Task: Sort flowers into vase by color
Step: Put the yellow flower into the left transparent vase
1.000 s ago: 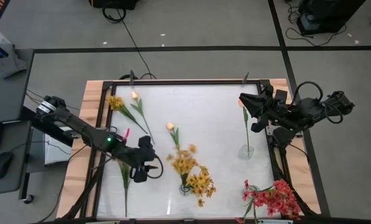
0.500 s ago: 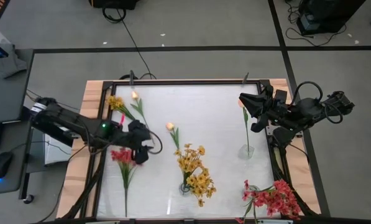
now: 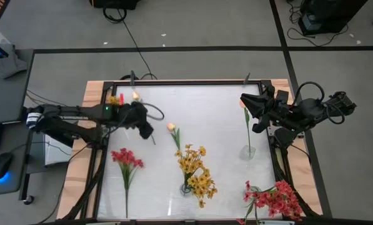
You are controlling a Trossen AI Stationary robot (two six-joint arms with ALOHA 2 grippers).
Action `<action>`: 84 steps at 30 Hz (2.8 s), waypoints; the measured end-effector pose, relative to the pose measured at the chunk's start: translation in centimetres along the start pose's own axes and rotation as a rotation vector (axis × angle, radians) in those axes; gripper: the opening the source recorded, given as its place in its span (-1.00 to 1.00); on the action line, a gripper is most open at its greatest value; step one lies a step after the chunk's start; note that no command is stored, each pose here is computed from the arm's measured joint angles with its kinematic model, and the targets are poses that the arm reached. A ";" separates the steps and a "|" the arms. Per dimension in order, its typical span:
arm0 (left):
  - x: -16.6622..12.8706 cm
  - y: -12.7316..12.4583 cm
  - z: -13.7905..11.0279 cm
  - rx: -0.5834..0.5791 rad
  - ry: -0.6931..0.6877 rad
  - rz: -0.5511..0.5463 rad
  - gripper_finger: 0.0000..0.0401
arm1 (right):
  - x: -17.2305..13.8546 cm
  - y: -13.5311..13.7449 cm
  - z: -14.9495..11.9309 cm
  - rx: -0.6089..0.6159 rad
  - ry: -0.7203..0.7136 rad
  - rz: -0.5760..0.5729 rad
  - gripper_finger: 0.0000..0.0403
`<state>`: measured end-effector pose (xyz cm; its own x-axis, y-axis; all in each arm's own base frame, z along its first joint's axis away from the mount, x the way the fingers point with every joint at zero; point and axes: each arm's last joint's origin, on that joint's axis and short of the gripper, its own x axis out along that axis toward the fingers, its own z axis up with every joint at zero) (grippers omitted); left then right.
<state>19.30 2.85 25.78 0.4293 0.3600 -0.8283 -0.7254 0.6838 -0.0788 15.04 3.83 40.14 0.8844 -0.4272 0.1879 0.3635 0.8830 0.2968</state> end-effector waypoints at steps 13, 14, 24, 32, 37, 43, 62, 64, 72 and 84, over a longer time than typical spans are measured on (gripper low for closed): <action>1.4 7.0 2.5 -0.538 0.027 0.239 0.07 | 0.0 0.0 0.0 0.000 0.000 0.000 -0.63; 1.5 7.5 2.6 -0.563 0.022 0.252 0.07 | 0.0 0.0 0.0 0.000 0.000 0.000 -0.63; 1.6 11.6 3.2 -0.880 0.043 0.258 0.07 | 0.0 0.0 0.0 0.000 0.000 0.000 -0.63; 1.4 14.0 3.3 -1.040 0.020 0.302 0.07 | 0.0 0.0 0.0 0.000 0.000 0.000 -0.63; 1.3 14.6 2.8 -1.107 0.047 0.343 0.07 | 0.0 0.0 0.0 0.000 0.000 0.000 -0.63; 1.9 14.6 2.3 -1.205 0.127 0.406 0.07 | 0.0 0.0 0.0 0.000 0.000 0.000 -0.63; 6.4 15.0 2.4 -1.366 0.269 0.555 0.07 | 0.0 0.0 0.0 0.000 0.000 0.000 -0.63; 6.5 15.0 2.6 -1.370 0.243 0.535 0.07 | 0.0 0.0 0.0 0.000 0.000 0.000 -0.63; 7.5 15.1 2.7 -1.377 0.256 0.548 0.07 | 0.0 0.0 0.0 0.000 0.000 0.000 -0.63; 9.1 14.8 2.3 -1.371 0.345 0.583 0.07 | 0.0 0.0 0.0 0.000 0.000 0.000 -0.63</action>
<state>13.73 17.74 18.34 -0.0843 0.0691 -0.9940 -0.7498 -0.6615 0.0176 15.04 3.83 40.14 0.8843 -0.4275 0.1881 0.3636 0.8829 0.2971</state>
